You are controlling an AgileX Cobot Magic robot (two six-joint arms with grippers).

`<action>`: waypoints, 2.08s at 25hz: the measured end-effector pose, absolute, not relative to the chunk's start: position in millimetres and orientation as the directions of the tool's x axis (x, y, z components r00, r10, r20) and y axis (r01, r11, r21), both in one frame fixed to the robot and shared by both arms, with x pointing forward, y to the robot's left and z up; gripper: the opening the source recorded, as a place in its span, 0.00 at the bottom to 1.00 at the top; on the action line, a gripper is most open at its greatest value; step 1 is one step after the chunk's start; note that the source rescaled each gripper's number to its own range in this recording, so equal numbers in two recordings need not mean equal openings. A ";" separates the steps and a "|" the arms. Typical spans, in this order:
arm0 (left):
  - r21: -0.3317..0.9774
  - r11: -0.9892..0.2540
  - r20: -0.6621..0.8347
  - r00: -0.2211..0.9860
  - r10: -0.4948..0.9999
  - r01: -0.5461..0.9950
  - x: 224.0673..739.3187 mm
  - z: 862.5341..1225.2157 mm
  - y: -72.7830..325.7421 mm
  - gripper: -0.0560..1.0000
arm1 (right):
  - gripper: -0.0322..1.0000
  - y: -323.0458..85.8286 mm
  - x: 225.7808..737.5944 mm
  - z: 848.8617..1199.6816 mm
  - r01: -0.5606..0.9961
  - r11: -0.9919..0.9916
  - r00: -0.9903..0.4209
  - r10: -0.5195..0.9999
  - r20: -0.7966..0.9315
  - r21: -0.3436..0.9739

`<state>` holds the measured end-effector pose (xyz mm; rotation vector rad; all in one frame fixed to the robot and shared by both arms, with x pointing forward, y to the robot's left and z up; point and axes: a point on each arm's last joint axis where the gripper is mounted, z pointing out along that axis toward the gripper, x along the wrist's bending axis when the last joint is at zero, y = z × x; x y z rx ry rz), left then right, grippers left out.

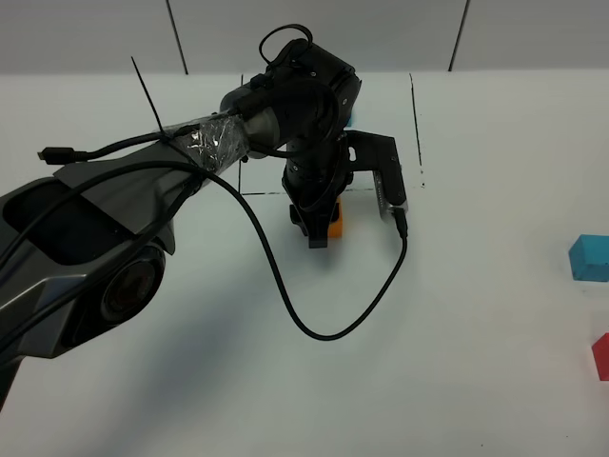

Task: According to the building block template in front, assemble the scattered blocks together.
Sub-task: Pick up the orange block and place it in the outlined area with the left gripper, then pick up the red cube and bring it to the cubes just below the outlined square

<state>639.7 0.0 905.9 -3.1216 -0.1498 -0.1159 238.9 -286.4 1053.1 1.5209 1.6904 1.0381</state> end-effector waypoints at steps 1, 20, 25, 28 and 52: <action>-0.009 -0.995 0.075 0.993 0.095 0.096 639.7 905.9 -0.1 0.05 | 0.60 -286.4 238.9 1053.1 0.492 0.023 -0.134 0.990 0.050 0.870; 0.036 -0.993 0.113 0.987 0.114 0.111 641.0 933.1 -1.8 0.75 | 0.60 -286.4 238.9 1053.1 0.492 0.023 -0.134 0.990 0.050 0.870; 0.108 -0.965 0.189 0.948 0.257 0.241 637.9 988.4 4.9 0.97 | 0.60 -286.4 238.9 1053.1 0.492 0.023 -0.134 0.990 0.050 0.870; 0.159 -0.922 0.220 0.897 0.382 0.354 642.8 1014.2 20.8 0.99 | 0.60 -286.4 238.9 1053.1 0.492 0.023 -0.134 0.990 0.050 0.870; 0.413 -0.247 -0.004 0.273 0.962 0.877 526.6 1138.3 277.1 1.00 | 0.60 -286.4 238.9 1053.1 0.492 0.023 -0.134 0.990 0.050 0.870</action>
